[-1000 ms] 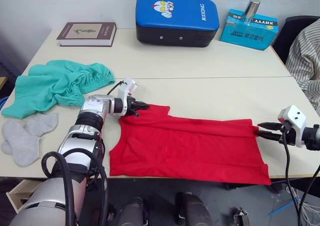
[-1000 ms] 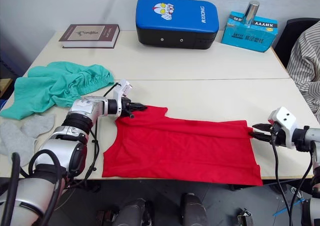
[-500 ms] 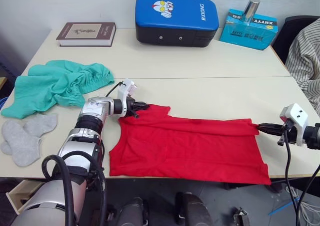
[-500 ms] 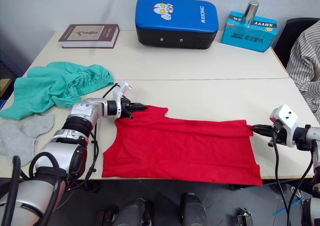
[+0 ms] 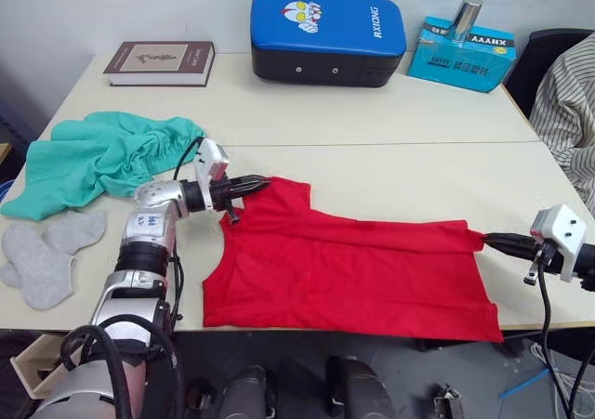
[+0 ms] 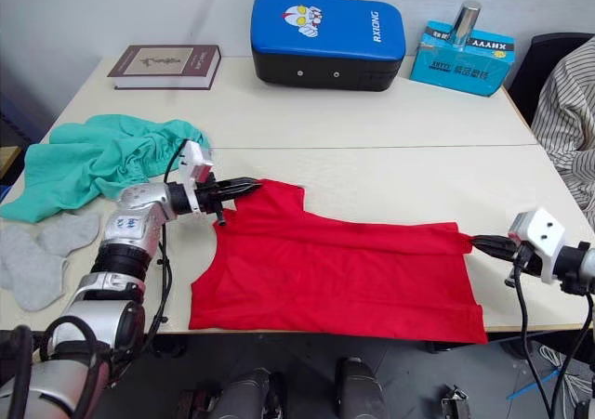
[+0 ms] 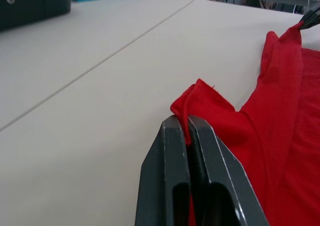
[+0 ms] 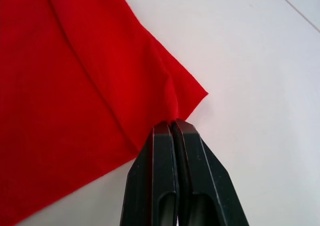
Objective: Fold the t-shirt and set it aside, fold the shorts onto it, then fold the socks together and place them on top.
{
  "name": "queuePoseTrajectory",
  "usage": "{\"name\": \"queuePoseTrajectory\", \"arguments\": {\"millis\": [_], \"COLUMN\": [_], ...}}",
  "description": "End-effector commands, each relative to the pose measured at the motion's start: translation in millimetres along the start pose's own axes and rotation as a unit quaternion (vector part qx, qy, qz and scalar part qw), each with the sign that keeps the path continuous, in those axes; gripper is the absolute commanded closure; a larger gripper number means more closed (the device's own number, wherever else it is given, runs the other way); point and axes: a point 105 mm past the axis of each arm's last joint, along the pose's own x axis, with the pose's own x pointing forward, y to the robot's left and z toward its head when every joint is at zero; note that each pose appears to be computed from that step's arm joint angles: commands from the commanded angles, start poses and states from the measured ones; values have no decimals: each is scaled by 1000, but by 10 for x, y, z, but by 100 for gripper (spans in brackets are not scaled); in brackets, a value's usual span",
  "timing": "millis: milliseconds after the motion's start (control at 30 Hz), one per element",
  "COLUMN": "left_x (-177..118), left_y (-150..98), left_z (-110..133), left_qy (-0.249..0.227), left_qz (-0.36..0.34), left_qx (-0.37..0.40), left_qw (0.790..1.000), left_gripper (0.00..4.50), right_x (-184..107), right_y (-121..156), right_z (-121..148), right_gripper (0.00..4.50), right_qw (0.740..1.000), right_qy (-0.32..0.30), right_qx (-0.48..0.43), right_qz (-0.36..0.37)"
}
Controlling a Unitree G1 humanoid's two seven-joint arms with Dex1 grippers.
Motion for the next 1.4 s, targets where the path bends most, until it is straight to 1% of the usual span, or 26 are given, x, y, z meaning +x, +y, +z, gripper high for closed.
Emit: {"name": "queuePoseTrajectory", "arguments": {"millis": [33, 100, 200, 300, 433, 667, 867, 967, 1033, 1067, 1100, 1167, 1200, 1267, 1333, 1400], "left_x": [-144, -202, -308, -399, -466, -502, -528, -538, -540, -546, -548, -551, -557, -592, -636, -705], "left_y": [-134, -196, -340, -523, -625, -789, -833, -838, -831, -839, -847, -849, -853, -865, -886, -922], "left_z": [84, 98, 100, 25, -73, -270, -324, -335, -346, -359, -361, -346, -341, -338, -319, -299], "left_qy": [-11, -13, 1, 27, 39, 62, 66, 69, 72, 75, 76, 73, 74, 77, 79, 86], "left_qz": [-35, -44, -76, -118, -138, -185, -192, -194, -194, -199, -203, -206, -209, -217, -227, -247], "left_qx": [98, 130, 199, 280, 330, 377, 407, 415, 410, 395, 391, 377, 378, 363, 359, 341], "left_qw": [995, 990, 977, 952, 933, 905, 890, 886, 889, 894, 894, 900, 899, 903, 902, 903], "left_gripper": [450, 450, 450, 450, 450, 450, 450, 450, 450, 450, 450, 399, 381, 318, 252, 188], "right_x": [-64, -83, -96, -88, -73, -45, -90, -95, -69, -46, -27, -5, -10, -62, -152, -268], "right_y": [-39, -28, 57, 174, 256, 327, 385, 402, 436, 455, 466, 481, 482, 467, 443, 450], "right_z": [106, 117, 83, 14, -78, -166, -273, -332, -366, -361, -349, -318, -309, -310, -320, -334], "right_gripper": [446, 446, 446, 446, 446, 446, 446, 446, 446, 446, 430, 387, 358, 292, 223, 156], "right_qw": [998, 995, 993, 991, 991, 987, 983, 982, 983, 985, 985, 986, 986, 987, 991, 995], "right_qy": [-31, -39, -39, -33, -24, -15, 4, 15, 19, 13, 10, 1, 1, 6, 13, 25], "right_qx": [-49, -71, -92, -117, -123, -152, -174, -178, -172, -164, -167, -161, -163, -155, -130, -96], "right_qz": [-39, -54, -55, -49, -44, -54, -57, -60, -54, -53, -51, -47, -44, -40, -35, -16]}}
